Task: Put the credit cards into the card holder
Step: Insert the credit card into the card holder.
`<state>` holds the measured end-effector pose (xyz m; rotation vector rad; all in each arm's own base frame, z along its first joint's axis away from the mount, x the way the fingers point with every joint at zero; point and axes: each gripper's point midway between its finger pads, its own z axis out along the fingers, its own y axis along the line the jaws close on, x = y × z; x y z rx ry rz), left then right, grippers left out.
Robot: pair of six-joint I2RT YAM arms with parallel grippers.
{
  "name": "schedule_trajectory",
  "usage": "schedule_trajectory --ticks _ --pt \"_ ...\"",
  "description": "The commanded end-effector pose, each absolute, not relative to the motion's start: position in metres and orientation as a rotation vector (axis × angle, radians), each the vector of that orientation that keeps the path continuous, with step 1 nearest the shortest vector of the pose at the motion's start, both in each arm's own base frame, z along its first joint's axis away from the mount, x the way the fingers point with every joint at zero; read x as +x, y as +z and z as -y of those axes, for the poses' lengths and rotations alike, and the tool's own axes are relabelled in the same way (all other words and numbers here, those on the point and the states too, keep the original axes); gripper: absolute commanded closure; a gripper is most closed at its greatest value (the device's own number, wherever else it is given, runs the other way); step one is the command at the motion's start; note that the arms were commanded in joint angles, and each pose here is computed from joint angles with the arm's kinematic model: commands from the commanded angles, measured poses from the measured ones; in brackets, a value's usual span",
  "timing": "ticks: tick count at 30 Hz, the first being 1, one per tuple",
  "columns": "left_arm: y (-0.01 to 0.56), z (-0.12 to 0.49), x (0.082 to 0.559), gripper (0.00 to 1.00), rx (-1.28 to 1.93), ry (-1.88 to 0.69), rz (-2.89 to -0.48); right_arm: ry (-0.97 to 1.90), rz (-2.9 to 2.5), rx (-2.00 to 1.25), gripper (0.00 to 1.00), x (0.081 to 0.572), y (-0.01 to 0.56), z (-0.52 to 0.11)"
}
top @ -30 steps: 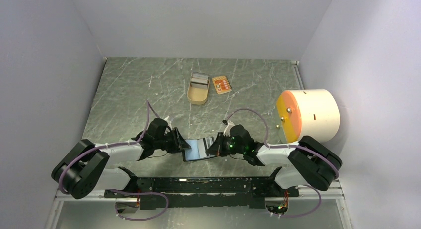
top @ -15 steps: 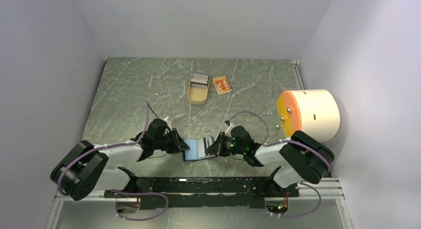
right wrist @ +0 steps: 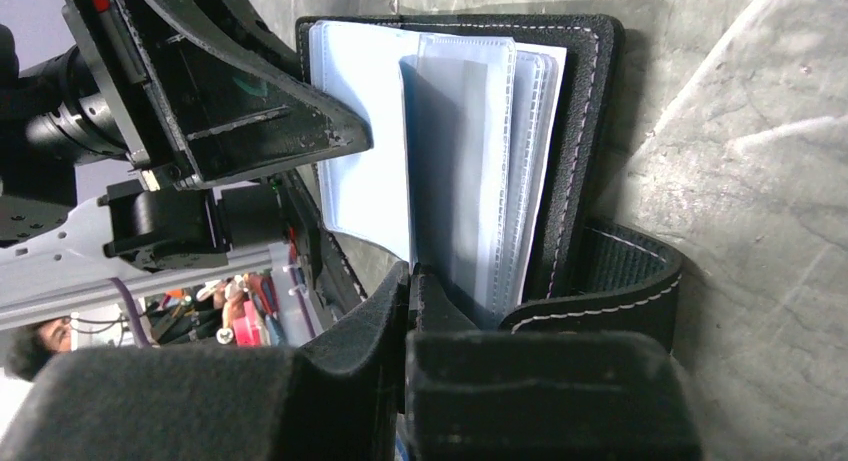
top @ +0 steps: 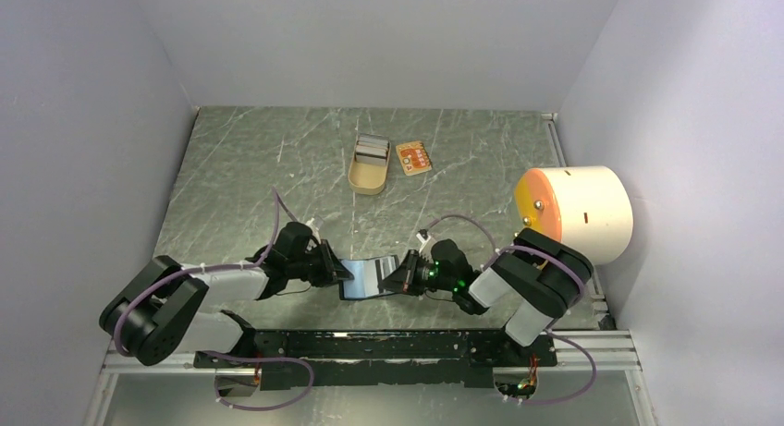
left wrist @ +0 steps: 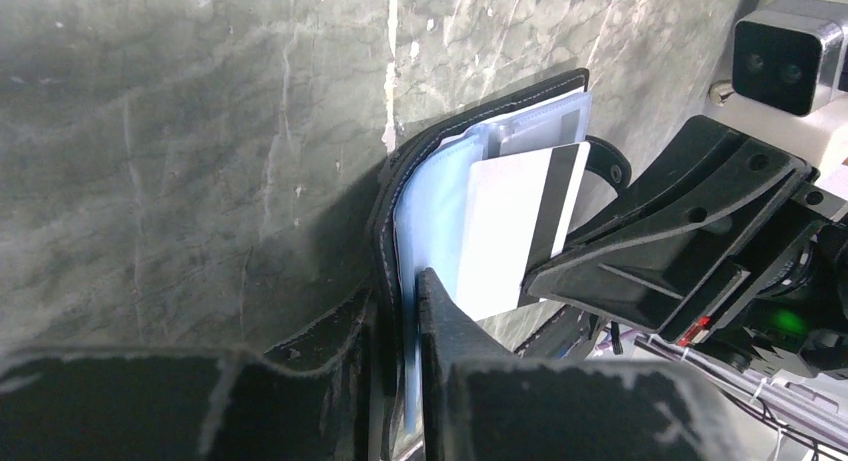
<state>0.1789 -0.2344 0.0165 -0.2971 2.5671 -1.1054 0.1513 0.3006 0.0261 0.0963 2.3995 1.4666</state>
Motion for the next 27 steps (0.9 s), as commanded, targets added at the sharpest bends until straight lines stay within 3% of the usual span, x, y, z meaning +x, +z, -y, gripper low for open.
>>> schedule_trajectory --ticks 1,7,10,12,17,27 --pt "0.022 0.241 0.181 0.79 -0.276 -1.163 -2.536 1.546 -2.378 0.100 0.98 0.145 0.029 -0.302" --pt "0.024 0.242 0.178 0.65 -0.280 -1.192 -2.530 1.602 -2.366 0.119 0.98 0.142 0.029 -0.304" --pt "0.028 0.242 0.177 0.62 -0.286 -1.208 -2.521 1.598 -2.368 0.118 0.91 0.143 0.027 -0.305" --pt "0.031 0.242 0.178 0.64 -0.298 -1.220 -2.498 1.569 -2.377 0.126 0.90 0.146 0.025 -0.305" --pt "0.036 0.248 0.176 0.69 -0.292 -1.295 -2.471 1.531 -2.369 0.138 1.00 0.155 0.023 -0.307" --pt "0.033 0.245 0.173 0.71 -0.281 -1.273 -2.484 1.544 -2.350 0.198 1.00 0.160 0.018 -0.298"
